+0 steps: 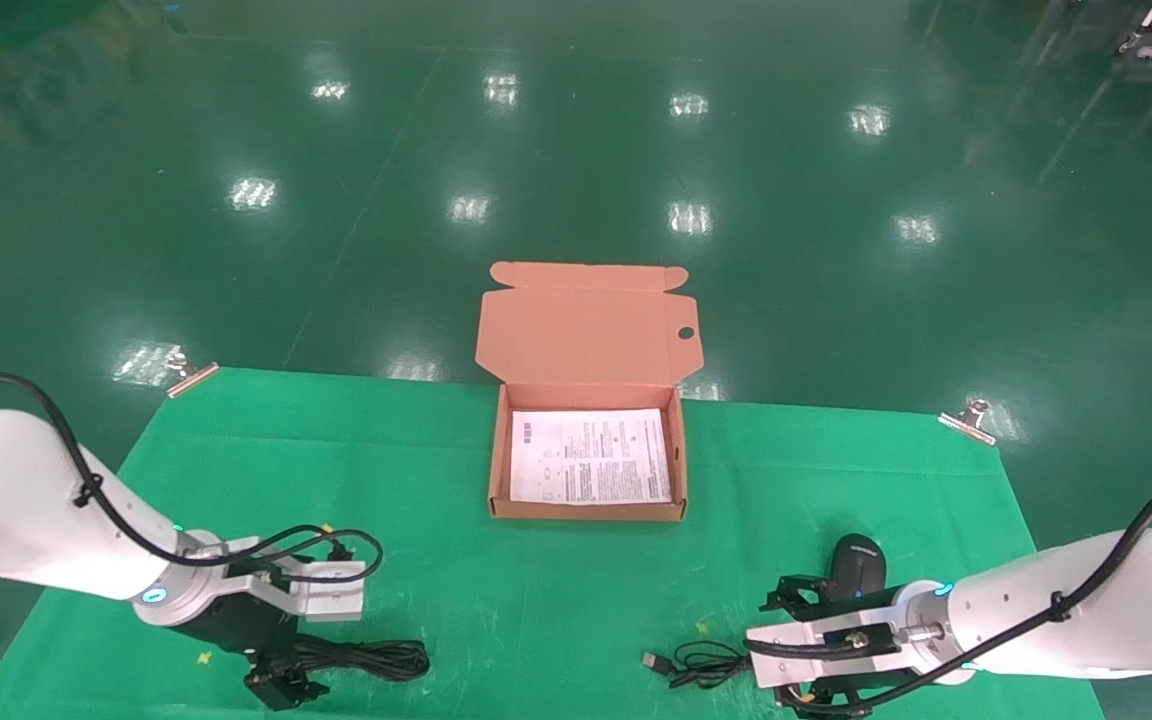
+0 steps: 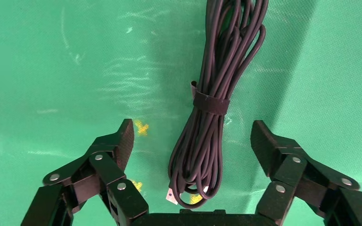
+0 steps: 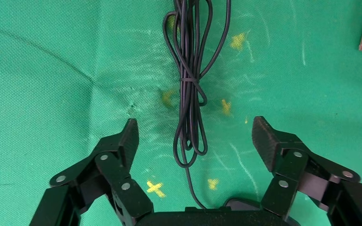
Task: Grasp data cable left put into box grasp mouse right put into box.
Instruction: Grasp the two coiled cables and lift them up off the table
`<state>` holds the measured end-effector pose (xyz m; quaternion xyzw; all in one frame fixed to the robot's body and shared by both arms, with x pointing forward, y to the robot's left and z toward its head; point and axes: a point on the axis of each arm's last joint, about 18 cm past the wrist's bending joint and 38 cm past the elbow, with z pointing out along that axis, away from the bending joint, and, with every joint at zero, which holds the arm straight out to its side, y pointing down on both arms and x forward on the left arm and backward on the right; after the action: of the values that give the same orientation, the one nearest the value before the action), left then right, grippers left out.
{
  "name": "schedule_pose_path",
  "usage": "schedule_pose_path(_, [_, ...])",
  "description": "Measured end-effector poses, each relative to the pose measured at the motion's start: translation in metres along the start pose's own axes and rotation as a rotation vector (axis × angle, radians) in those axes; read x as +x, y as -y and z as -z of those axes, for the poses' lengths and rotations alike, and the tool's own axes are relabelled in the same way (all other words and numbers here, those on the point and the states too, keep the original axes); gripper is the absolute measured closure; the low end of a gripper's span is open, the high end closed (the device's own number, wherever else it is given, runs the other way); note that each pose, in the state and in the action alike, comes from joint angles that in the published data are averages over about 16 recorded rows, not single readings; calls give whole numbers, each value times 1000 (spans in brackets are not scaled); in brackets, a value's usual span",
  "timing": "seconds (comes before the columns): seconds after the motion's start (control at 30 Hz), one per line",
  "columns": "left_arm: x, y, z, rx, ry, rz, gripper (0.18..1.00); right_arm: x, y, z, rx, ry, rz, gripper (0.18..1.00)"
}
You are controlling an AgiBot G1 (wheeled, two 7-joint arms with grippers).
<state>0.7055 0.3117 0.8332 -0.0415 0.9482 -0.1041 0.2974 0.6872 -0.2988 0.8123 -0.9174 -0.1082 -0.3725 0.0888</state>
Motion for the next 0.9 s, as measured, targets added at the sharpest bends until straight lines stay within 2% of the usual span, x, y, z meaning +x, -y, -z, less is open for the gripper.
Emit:
schedule_pose_path(0.27, [-1,1,2,3,1,-2,323,0,0,1,1,0,2,363])
schedule_pose_path(0.47, [-1,2,2,4,1,-4,438,0,1,1,2,0,3,491])
schedule_pose_path(0.9, [-1,2,3,5,2,-4,740,0,1,2,3,0,3,789])
